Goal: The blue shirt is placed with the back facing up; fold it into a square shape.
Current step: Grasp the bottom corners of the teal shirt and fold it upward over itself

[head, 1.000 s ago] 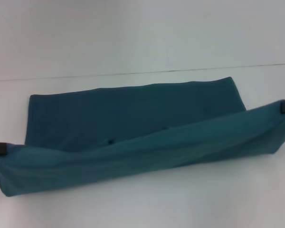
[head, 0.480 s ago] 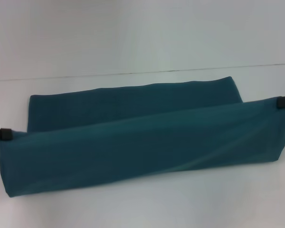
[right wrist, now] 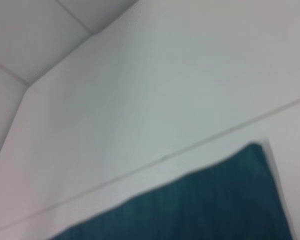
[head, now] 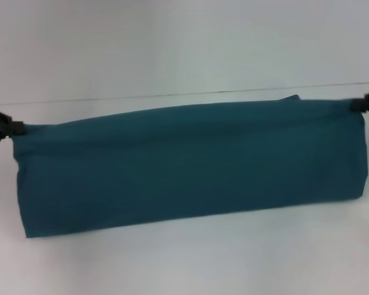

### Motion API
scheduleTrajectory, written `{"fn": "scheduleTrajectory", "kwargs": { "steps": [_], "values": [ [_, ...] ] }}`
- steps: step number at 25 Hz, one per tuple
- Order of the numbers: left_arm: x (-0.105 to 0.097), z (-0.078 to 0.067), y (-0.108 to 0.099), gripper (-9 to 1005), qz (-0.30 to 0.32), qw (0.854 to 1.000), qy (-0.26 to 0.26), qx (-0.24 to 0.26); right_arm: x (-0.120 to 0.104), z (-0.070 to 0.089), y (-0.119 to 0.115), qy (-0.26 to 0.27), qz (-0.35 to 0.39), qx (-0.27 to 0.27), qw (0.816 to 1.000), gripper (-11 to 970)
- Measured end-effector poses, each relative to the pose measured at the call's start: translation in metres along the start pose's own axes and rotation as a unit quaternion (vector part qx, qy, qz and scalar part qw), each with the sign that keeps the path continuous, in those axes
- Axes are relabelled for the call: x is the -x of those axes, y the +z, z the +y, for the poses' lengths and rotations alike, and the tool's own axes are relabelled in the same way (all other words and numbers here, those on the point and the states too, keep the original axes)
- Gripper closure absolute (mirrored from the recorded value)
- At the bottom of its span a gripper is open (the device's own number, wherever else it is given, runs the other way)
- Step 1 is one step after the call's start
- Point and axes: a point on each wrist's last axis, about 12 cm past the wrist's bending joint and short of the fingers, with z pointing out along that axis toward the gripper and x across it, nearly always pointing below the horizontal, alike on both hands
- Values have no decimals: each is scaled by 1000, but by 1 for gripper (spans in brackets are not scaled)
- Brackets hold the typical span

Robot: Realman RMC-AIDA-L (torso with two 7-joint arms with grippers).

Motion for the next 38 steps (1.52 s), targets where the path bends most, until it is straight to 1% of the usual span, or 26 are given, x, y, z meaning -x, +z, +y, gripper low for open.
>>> {"fn": "scheduleTrajectory", "kwargs": {
  "steps": [3,7,8,11,15,21,24,29,38],
  "values": [
    [8,-4,14,959,-11,1000,4,27,6,9,19,-11,-34,-15,999,915],
    [16,-10,31,959,-26,998,15,59,15,16,45,-31,-79,-66,994,915],
    [19,-12,37,959,-31,997,20,67,15,18,53,-37,-84,-77,993,915],
    [22,-15,48,960,-39,995,33,81,13,28,78,-66,-87,-107,988,914],
    [24,-17,56,960,-48,992,54,100,9,35,99,-94,-93,-134,982,914],
    [24,-14,59,960,-56,991,55,112,11,46,111,-125,-123,-156,972,914],
    [24,-13,59,959,-60,990,54,114,12,52,116,-139,-123,-158,970,913],
    [23,-10,60,960,-64,989,55,118,10,56,121,-150,-123,-162,968,915],
    [19,-6,66,959,-74,987,58,127,8,54,125,-155,-130,-176,963,921]
  ]
}}
